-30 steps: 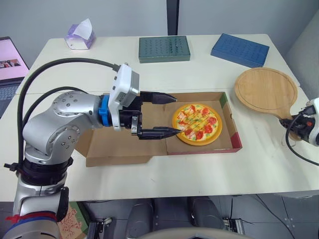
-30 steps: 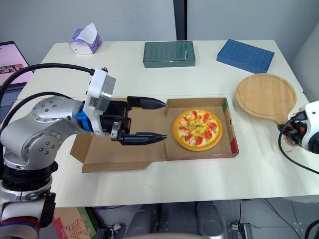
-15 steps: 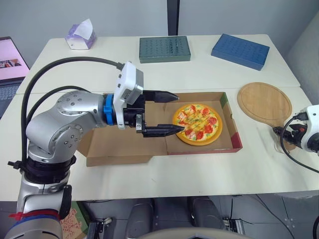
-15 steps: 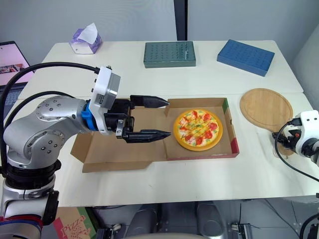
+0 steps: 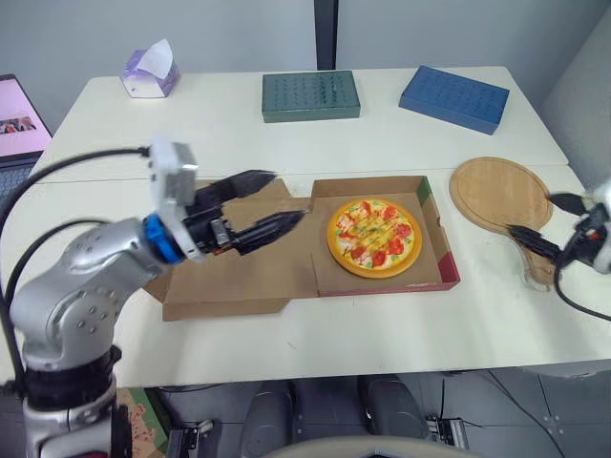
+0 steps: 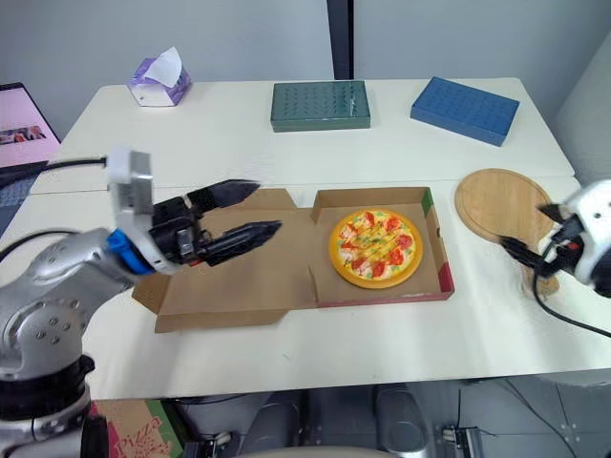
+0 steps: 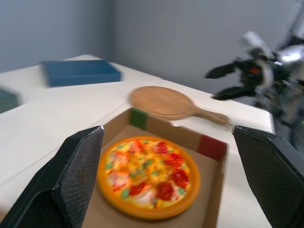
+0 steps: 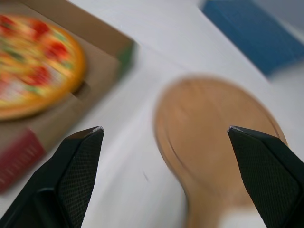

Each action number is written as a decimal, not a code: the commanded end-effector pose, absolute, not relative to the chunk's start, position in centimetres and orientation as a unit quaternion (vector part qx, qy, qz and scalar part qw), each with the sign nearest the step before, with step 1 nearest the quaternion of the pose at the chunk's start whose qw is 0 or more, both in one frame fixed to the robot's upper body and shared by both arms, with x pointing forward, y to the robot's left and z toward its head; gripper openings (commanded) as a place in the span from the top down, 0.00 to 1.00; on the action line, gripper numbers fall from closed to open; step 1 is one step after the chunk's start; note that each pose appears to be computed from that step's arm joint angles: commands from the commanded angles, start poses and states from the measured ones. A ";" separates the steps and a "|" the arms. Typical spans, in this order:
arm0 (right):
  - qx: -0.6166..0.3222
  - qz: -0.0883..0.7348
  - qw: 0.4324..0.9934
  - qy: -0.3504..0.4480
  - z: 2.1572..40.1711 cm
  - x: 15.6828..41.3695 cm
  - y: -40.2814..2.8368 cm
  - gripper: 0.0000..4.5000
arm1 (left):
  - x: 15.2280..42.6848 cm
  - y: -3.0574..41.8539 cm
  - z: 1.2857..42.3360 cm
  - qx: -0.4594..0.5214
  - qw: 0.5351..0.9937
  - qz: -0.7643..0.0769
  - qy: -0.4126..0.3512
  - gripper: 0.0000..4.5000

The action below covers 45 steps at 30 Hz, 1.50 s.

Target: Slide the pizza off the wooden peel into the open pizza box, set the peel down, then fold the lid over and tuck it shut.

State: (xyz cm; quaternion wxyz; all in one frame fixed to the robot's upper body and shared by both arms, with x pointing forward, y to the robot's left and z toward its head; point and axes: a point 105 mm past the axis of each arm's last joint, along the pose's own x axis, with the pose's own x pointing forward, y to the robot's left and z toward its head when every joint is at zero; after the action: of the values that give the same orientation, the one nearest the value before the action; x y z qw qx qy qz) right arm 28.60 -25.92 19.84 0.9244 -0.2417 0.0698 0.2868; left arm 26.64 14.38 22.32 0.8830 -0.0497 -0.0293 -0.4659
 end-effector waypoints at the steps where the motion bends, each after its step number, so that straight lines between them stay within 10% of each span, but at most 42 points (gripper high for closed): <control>1: -0.265 0.425 0.866 -0.009 22.1 28.1 -20.0 0.00 | 25.4 16.4 22.1 -0.127 0.908 -0.398 -0.042 0.00; 8: -0.225 0.613 0.757 -0.012 23.9 26.6 -13.5 0.00 | 20.7 18.9 17.4 -0.260 0.921 -0.289 0.021 0.00; 19: -0.215 0.654 0.725 -0.007 24.3 26.8 -12.1 0.00 | 14.8 19.7 10.7 -0.551 0.824 -0.071 0.115 0.00; 33: -0.225 0.653 0.723 0.002 24.5 26.8 -12.4 0.00 | 18.8 22.3 7.5 -0.639 0.763 0.076 0.063 0.00; 45: -0.228 0.652 0.723 0.007 24.4 26.8 -12.6 0.00 | 20.6 21.2 7.2 -0.639 0.760 0.067 0.099 0.78</control>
State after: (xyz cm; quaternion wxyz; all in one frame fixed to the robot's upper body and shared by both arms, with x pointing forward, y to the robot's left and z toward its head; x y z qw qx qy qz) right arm 27.18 -12.60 23.42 0.7274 -0.2122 0.0233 0.6522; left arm 19.30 21.85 5.92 0.7570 -0.6369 0.1096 0.0960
